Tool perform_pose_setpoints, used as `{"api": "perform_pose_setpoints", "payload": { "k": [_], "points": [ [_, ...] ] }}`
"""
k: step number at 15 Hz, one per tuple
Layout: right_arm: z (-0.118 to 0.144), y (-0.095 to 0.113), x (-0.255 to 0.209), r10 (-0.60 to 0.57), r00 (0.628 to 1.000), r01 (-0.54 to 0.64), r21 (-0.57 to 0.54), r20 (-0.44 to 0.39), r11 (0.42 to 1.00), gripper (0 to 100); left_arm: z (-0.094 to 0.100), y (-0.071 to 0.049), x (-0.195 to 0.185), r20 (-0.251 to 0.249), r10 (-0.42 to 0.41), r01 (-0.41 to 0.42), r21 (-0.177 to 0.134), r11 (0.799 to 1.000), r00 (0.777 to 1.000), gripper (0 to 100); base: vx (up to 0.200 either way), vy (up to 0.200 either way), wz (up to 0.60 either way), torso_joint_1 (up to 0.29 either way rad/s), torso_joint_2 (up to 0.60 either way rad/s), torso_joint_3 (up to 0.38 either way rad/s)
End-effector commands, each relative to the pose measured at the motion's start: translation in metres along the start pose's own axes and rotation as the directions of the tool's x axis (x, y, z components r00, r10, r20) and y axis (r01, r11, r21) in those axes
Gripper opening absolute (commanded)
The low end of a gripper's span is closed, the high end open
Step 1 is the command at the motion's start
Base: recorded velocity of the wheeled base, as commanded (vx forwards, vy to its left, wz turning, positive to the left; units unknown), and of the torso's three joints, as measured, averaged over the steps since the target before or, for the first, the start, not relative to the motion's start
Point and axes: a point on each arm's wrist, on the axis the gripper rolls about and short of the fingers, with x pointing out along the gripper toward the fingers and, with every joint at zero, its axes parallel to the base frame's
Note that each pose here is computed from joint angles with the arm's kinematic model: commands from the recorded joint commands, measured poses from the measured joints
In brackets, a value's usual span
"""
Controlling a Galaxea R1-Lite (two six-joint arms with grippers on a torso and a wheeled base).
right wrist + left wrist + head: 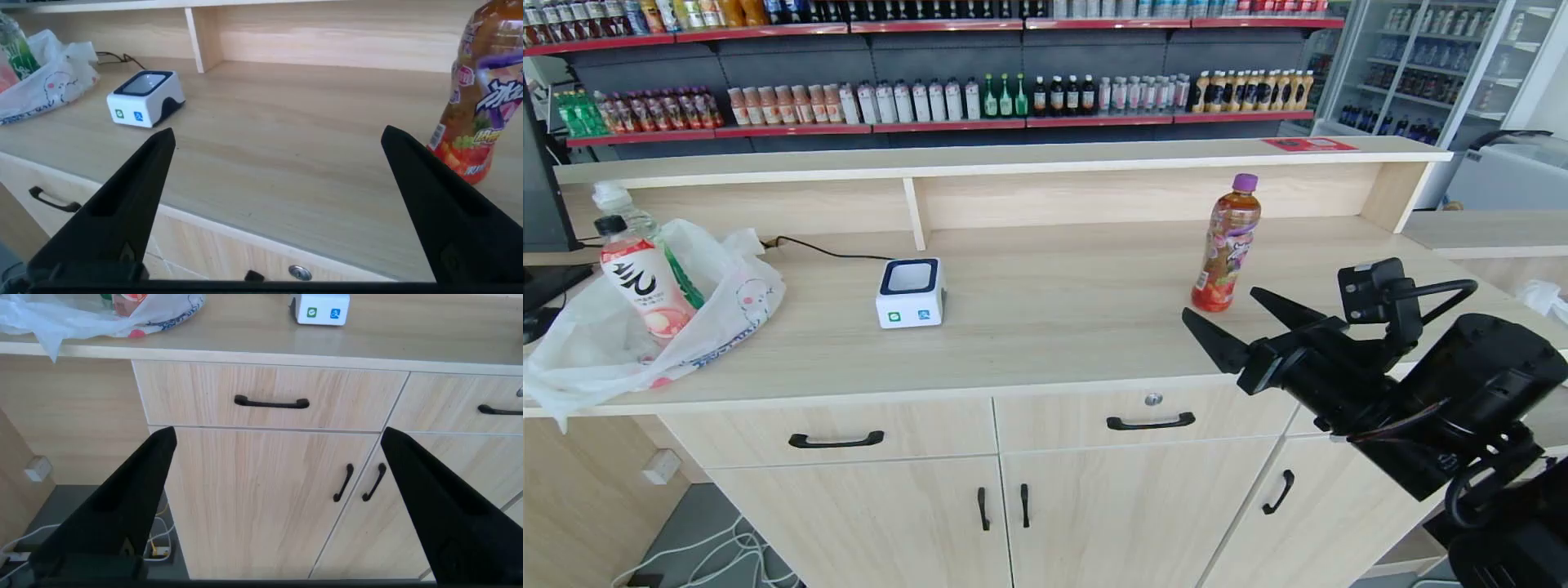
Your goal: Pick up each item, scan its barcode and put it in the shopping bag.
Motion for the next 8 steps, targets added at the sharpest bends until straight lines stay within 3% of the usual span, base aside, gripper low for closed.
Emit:
{"api": "perform_pose_setpoints", "payload": {
  "k": [1, 8],
  "points": [
    [-0.0041, -0.0057, -0.0042, -0.021, 1.0, 0.021, -0.012, -0.022, 1.0, 100, 0.0, 0.0, 0.0, 0.001, 0.0, 0.0, 0.0, 1.0, 1.0, 100, 0.0, -0.2, 0.0, 0.007, 0.0, 0.002],
    [-0.01, -0.009, -0.0128, -0.036, 0.998, 0.035, -0.013, -0.06, 0.999, 100, 0.0, 0.0, 0.0, 0.001, 0.0, 0.0, 0.0, 1.0, 1.0, 100, 0.0, -0.2, 0.0, 0.003, 0.0, 0.002]
  ]
}}
